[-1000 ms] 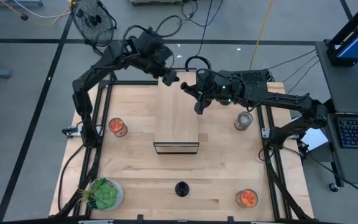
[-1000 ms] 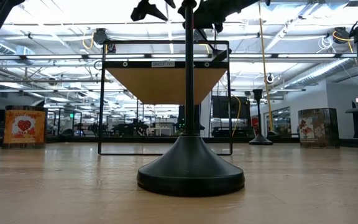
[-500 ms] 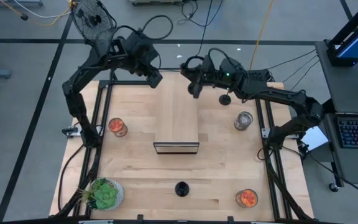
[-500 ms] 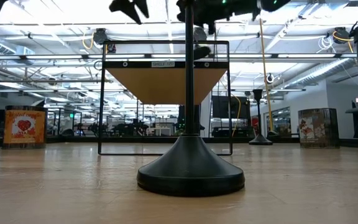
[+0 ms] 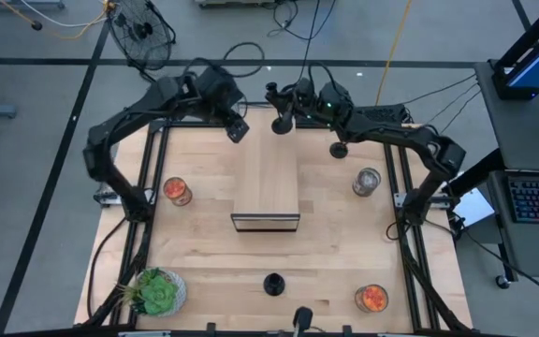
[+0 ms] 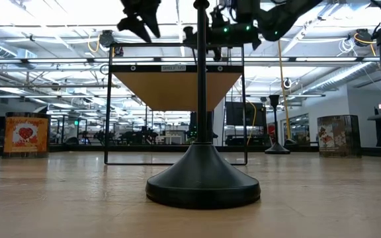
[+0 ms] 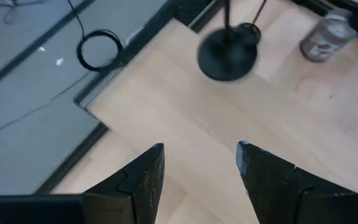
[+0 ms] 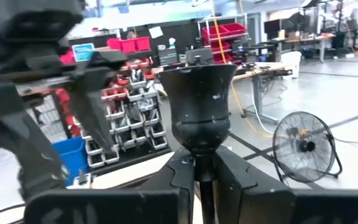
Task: Pick & Place candle stick holders
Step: Put the top left black candle holder on the shelf
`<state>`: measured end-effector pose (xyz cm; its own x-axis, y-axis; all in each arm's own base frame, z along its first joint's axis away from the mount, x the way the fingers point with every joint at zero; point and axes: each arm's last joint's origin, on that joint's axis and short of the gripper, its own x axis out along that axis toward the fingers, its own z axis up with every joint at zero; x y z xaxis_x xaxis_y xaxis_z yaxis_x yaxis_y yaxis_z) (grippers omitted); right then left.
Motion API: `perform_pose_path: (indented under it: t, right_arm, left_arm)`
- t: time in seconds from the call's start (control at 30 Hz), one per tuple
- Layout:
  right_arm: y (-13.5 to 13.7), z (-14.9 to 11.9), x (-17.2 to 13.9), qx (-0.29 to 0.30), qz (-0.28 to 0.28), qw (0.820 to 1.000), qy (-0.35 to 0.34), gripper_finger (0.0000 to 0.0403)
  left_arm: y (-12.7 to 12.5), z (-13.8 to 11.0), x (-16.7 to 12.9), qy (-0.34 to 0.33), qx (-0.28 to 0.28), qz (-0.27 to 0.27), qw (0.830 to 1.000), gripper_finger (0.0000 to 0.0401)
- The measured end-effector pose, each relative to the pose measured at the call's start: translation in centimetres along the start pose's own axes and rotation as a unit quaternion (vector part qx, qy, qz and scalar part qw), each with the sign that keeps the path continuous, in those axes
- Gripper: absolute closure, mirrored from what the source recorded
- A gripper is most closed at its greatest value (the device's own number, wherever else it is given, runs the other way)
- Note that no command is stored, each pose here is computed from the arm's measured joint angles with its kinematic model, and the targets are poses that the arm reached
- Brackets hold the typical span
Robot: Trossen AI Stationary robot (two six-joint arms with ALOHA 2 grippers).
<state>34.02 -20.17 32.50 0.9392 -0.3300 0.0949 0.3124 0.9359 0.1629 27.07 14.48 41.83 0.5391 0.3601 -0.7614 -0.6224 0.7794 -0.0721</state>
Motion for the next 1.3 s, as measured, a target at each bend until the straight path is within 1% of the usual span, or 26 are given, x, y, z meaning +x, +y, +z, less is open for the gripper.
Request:
perform_pose_path:
  t: [0.13,0.2,0.37,0.47,0.6,0.67,0.73,0.87,0.97,1.13,1.3]
  right_arm:
    - [-1.2,-1.1,0.4,0.003,-0.014,1.0,0.012,0.0381]
    - [-1.8,-1.7,0.5,0.003,-0.021,1.0,0.021,0.0381]
    - [-2.8,-2.2,0.7,-0.004,-0.032,0.999,0.018,0.0381]
    - [-3.1,-2.4,1.0,-0.008,-0.046,0.999,0.003,0.0381]
    - [-3.6,-2.4,0.9,-0.011,-0.062,0.998,-0.001,0.0381]
    - [-3.6,-2.2,0.9,-0.011,-0.064,0.998,-0.01,0.0381]
    - [-3.7,-2.1,0.9,-0.015,-0.081,0.996,-0.015,0.0381]
    - [-3.8,-2.2,0.9,-0.018,-0.111,0.994,-0.017,0.0375]
    - [-3.9,-2.4,1.0,-0.018,-0.122,0.992,-0.02,0.0379]
    - [-4.0,-3.8,1.5,-0.009,-0.12,0.993,-0.01,0.038]
    - [-4.0,-3.9,1.7,-0.009,-0.126,0.992,-0.014,0.0367]
  left_arm:
    - [1.2,-2.5,-0.4,-0.035,-0.035,-0.007,0.999,0.0192]
    - [1.5,-3.6,-0.7,-0.063,-0.049,-0.014,0.997,0.0192]
    - [1.8,-6.1,-1.2,-0.123,-0.065,-0.031,0.99,0.0192]
    - [2.1,-7.3,-1.2,-0.146,-0.081,-0.04,0.985,0.0192]
    - [2.3,-8.8,-1.0,-0.15,-0.097,-0.044,0.983,0.0192]
    - [2.4,-9.2,-0.8,-0.153,-0.103,-0.045,0.982,0.0192]
    - [2.4,-9.4,-0.6,-0.154,-0.109,-0.047,0.981,0.0192]
    - [2.4,-9.3,-0.5,-0.159,-0.109,-0.048,0.98,0.0192]
    - [2.4,-9.3,-0.5,-0.159,-0.109,-0.048,0.98,0.0192]
    - [2.4,-9.3,-0.5,-0.159,-0.109,-0.048,0.98,0.0192]
    - [2.4,-9.3,-0.5,-0.159,-0.109,-0.048,0.98,0.0192]
